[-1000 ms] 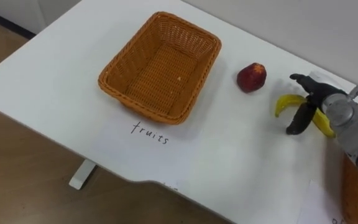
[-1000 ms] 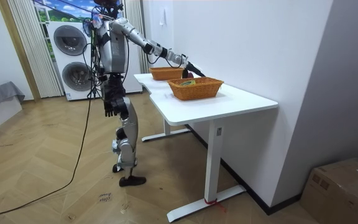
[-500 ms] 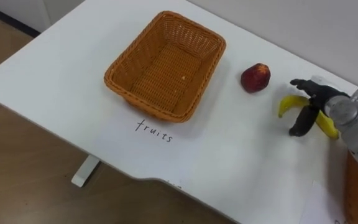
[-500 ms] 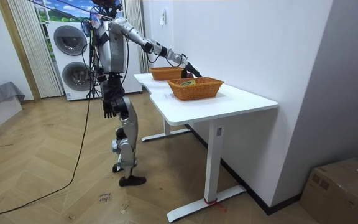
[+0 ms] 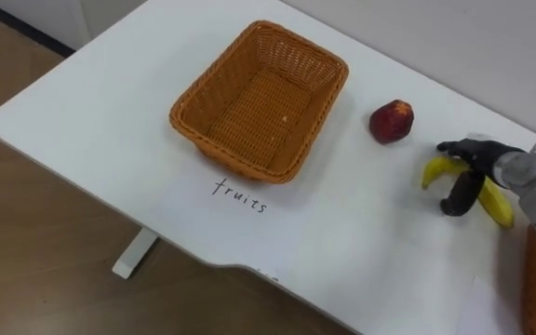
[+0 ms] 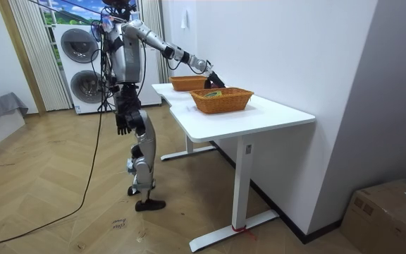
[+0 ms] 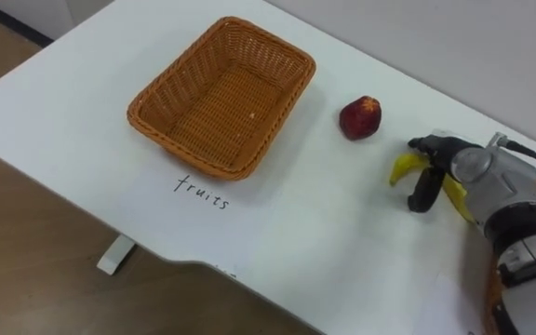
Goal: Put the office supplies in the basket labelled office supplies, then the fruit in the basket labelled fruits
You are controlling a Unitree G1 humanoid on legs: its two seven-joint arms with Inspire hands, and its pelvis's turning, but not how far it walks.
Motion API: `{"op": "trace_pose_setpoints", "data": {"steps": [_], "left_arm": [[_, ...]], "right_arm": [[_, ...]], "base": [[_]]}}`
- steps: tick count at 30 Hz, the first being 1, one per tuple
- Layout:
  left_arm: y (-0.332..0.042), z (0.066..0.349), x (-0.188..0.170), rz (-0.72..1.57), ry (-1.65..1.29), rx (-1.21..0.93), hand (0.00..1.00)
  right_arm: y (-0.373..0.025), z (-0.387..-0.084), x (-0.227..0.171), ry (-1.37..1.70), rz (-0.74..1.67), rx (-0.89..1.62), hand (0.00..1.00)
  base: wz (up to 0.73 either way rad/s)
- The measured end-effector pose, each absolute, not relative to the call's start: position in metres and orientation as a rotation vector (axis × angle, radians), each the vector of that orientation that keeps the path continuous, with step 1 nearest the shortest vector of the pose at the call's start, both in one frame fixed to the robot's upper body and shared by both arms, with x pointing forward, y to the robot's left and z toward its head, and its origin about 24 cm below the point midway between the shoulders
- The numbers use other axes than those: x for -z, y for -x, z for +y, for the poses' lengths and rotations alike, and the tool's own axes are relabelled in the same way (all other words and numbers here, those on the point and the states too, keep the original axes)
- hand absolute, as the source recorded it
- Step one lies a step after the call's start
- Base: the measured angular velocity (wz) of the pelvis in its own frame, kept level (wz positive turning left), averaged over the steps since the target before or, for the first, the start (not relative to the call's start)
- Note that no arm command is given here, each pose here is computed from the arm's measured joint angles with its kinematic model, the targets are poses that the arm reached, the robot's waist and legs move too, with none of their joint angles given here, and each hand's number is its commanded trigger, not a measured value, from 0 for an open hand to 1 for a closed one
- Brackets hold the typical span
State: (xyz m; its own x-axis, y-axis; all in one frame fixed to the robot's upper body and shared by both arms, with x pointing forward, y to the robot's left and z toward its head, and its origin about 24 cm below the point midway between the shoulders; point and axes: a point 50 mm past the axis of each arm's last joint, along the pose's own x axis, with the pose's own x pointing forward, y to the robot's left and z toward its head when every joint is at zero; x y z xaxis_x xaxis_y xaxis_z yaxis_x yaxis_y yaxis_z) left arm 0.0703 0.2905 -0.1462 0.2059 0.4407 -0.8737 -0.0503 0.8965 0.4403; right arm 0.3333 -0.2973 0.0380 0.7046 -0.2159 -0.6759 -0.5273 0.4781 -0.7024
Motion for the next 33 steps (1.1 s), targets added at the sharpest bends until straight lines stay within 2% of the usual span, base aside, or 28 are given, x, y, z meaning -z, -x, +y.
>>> {"op": "trace_pose_setpoints", "data": {"steps": [13,14,15,33], "left_arm": [[-0.070,0.291,0.146,1.341,-0.337,-0.341,0.00],[-0.070,0.291,0.146,1.341,-0.338,-0.341,0.00],[-0.069,0.291,0.146,1.342,-0.338,-0.341,0.00],[-0.085,0.291,0.143,1.304,-0.333,-0.332,0.00]], "right_arm": [[-0.330,-0.303,-0.037,1.085,0.847,-0.202,0.01],[-0.330,-0.303,-0.037,1.086,0.849,-0.201,0.81],[-0.330,-0.303,-0.037,1.086,0.849,-0.201,1.00],[-0.333,-0.314,-0.050,1.168,0.808,-0.102,1.00]], "base": [[0.00],[0.00],[0.00],[0.00]]}}
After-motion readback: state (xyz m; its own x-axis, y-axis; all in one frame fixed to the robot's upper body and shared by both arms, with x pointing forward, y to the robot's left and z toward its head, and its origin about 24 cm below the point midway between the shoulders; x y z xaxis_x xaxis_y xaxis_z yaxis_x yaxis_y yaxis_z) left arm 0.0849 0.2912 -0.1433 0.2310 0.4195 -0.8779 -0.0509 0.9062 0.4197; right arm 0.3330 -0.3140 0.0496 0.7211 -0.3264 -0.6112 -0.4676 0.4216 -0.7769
